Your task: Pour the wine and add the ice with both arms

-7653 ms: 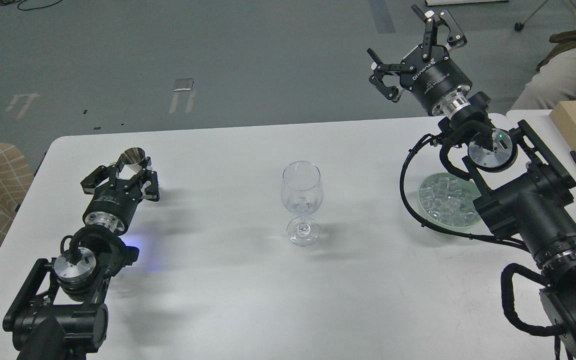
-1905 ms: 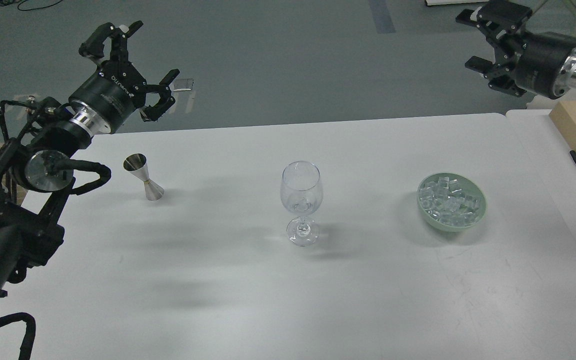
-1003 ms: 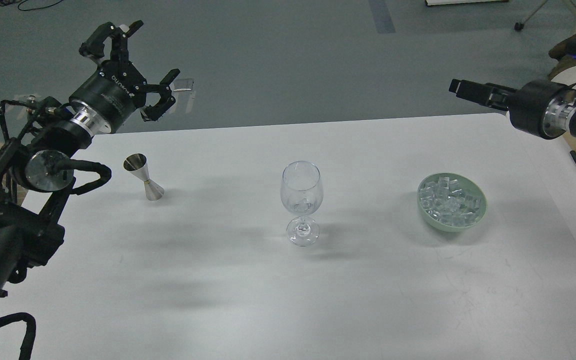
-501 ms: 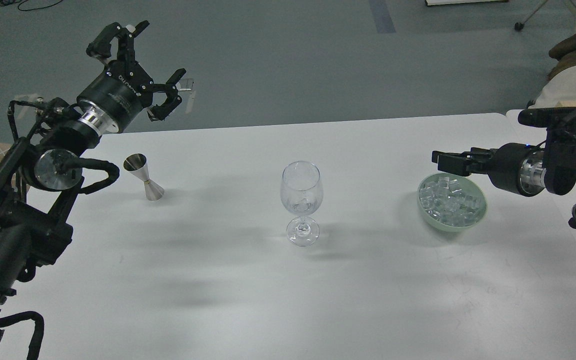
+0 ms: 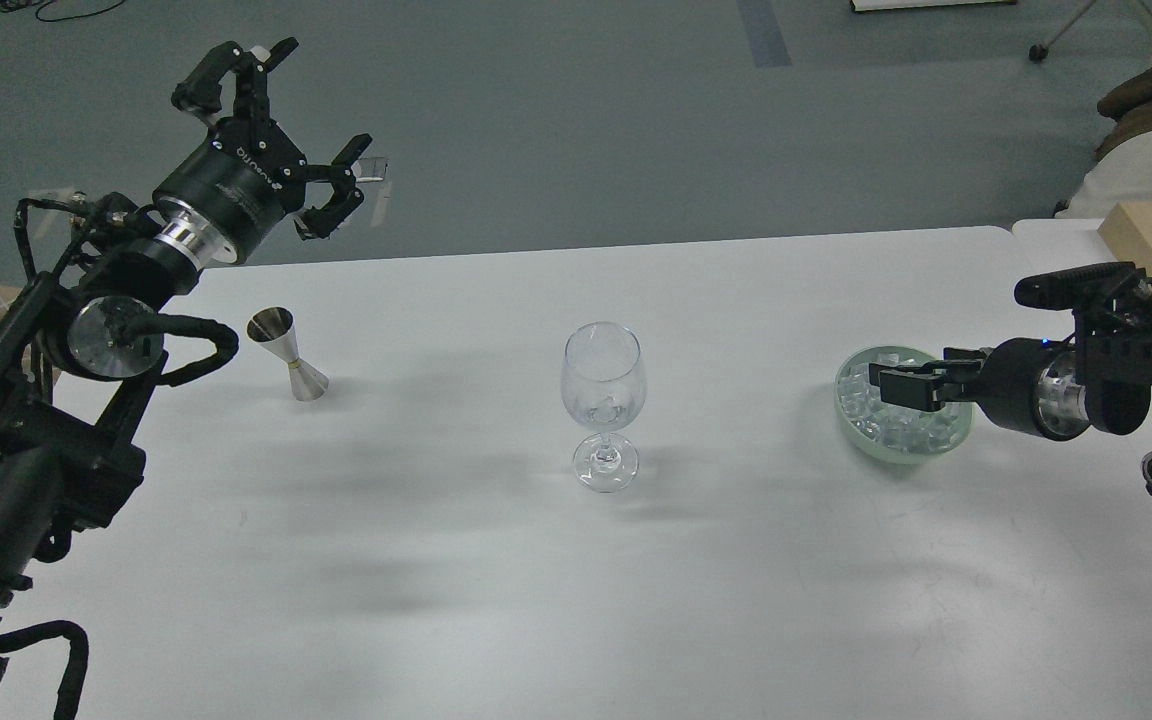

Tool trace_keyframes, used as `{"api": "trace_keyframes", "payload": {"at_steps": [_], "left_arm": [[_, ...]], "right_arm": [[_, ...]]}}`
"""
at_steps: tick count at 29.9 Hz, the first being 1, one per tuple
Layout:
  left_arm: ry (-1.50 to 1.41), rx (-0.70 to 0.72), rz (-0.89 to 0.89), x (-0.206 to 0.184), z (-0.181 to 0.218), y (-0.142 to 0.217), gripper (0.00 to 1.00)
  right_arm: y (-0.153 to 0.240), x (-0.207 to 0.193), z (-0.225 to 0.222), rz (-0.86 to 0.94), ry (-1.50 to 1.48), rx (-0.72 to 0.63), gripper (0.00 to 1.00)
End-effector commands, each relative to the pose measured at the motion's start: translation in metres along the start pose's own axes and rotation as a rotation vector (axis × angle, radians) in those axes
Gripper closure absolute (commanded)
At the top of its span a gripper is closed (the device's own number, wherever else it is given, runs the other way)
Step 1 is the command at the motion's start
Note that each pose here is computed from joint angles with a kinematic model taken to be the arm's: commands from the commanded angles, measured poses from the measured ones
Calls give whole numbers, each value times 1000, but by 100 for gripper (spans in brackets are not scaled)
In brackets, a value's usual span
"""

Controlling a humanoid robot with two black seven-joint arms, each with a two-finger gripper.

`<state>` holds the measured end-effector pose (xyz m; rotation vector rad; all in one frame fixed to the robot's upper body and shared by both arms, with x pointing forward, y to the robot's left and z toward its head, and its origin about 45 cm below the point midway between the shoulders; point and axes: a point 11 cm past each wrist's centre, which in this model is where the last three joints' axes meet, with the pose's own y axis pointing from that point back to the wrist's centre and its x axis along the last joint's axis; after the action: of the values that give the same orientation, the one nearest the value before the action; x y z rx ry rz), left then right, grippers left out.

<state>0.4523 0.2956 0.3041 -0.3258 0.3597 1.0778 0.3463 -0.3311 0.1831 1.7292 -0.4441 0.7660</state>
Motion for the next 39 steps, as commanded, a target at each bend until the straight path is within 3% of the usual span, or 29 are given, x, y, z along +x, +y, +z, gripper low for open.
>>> {"api": "trace_keyframes", "payload": {"at_steps": [1, 5, 9, 14, 18, 39], "left_arm": [[-1, -4, -2, -1, 1, -1, 2], [-1, -2, -2, -1, 1, -1, 2], [-1, -2, -2, -1, 1, -1, 2], [-1, -2, -2, -1, 1, -1, 2], [-1, -2, -2, -1, 1, -1, 2], [-3, -3, -6, -2, 2, -1, 2]], "right_arm": [[-1, -5, 3, -11, 22, -14, 14], [-2, -6, 4, -14, 23, -17, 14], [-2, -13, 6, -26, 29, -25, 25], [-6, -16, 11, -33, 20, -40, 26], [-11, -18, 8, -35, 15, -34, 36], [-17, -20, 6, -45, 4, -31, 36]]}}
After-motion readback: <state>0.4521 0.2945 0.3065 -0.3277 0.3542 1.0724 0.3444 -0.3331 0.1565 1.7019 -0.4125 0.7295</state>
